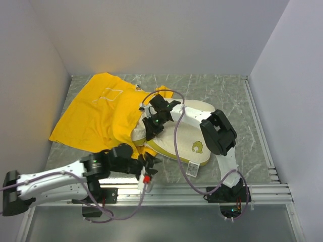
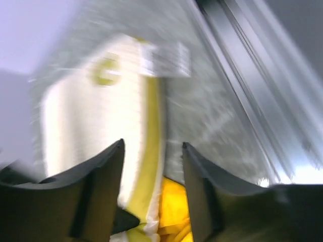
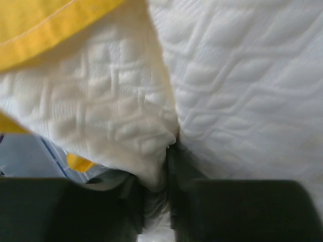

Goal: Put the pillow into the pillowcase

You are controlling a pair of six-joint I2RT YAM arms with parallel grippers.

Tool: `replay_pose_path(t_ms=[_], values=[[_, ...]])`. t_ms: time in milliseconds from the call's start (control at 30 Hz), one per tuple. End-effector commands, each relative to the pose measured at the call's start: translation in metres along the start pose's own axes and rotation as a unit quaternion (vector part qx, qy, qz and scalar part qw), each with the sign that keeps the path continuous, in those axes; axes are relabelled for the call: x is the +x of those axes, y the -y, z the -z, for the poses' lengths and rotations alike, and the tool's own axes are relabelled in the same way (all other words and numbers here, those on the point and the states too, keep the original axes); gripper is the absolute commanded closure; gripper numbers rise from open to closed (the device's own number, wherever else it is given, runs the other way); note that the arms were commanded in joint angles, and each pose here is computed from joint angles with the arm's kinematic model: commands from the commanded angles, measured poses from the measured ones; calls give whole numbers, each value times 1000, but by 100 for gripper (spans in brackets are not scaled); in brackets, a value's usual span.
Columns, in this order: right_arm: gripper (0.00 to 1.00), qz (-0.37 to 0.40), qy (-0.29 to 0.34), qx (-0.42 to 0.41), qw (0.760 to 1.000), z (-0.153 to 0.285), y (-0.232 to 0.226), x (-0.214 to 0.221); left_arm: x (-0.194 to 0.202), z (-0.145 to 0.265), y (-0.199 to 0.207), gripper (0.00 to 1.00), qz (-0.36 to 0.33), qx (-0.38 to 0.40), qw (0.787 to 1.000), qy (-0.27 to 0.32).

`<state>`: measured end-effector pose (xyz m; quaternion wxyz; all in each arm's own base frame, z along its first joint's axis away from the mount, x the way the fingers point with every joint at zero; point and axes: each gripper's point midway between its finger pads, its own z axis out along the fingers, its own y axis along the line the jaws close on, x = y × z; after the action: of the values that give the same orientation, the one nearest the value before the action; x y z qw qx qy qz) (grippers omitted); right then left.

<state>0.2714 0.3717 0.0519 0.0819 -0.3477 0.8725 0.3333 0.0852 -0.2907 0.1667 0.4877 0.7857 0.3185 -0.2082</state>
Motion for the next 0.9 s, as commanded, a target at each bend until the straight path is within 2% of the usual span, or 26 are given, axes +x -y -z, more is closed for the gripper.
replay_pose_path(t_ms=[0,33,67,133,167,200,267,300,333,400,533,567,633,767,867], values=[[62,27,87,-38,995,40,-32,-34,-50,52,-26,42,183,-63,980,43],[41,31,102,-38,994,53,-35,-38,-49,60,-29,40,208,-81,974,38],[35,48,129,-36,990,78,-48,-46,-44,74,-35,36,258,-121,958,24],[25,55,142,-20,988,101,-52,-46,-37,90,-48,31,304,-176,936,3],[24,59,161,-9,985,123,-52,-49,-26,99,-56,26,341,-218,914,-12],[24,55,162,21,985,131,-44,-46,-21,105,-61,25,352,-233,906,-19],[24,48,181,71,980,152,-27,-45,11,116,-73,25,387,-287,874,-66],[23,43,172,95,980,152,-15,-37,19,118,-77,26,396,-296,865,-82],[22,33,172,137,975,156,3,-35,38,122,-77,26,413,-308,850,-114],[21,3,148,170,974,149,28,-17,68,118,-84,29,439,-321,822,-168],[20,-49,121,174,976,136,57,16,141,130,-87,31,505,-339,738,-292],[20,-55,115,164,978,133,58,22,161,126,-76,28,513,-319,723,-335],[20,-67,102,154,981,130,62,37,175,131,-75,28,513,-317,709,-366],[20,-60,91,114,988,124,48,47,194,127,-56,27,510,-281,699,-414],[21,-65,80,101,990,116,48,53,208,128,-36,32,510,-267,682,-451]])
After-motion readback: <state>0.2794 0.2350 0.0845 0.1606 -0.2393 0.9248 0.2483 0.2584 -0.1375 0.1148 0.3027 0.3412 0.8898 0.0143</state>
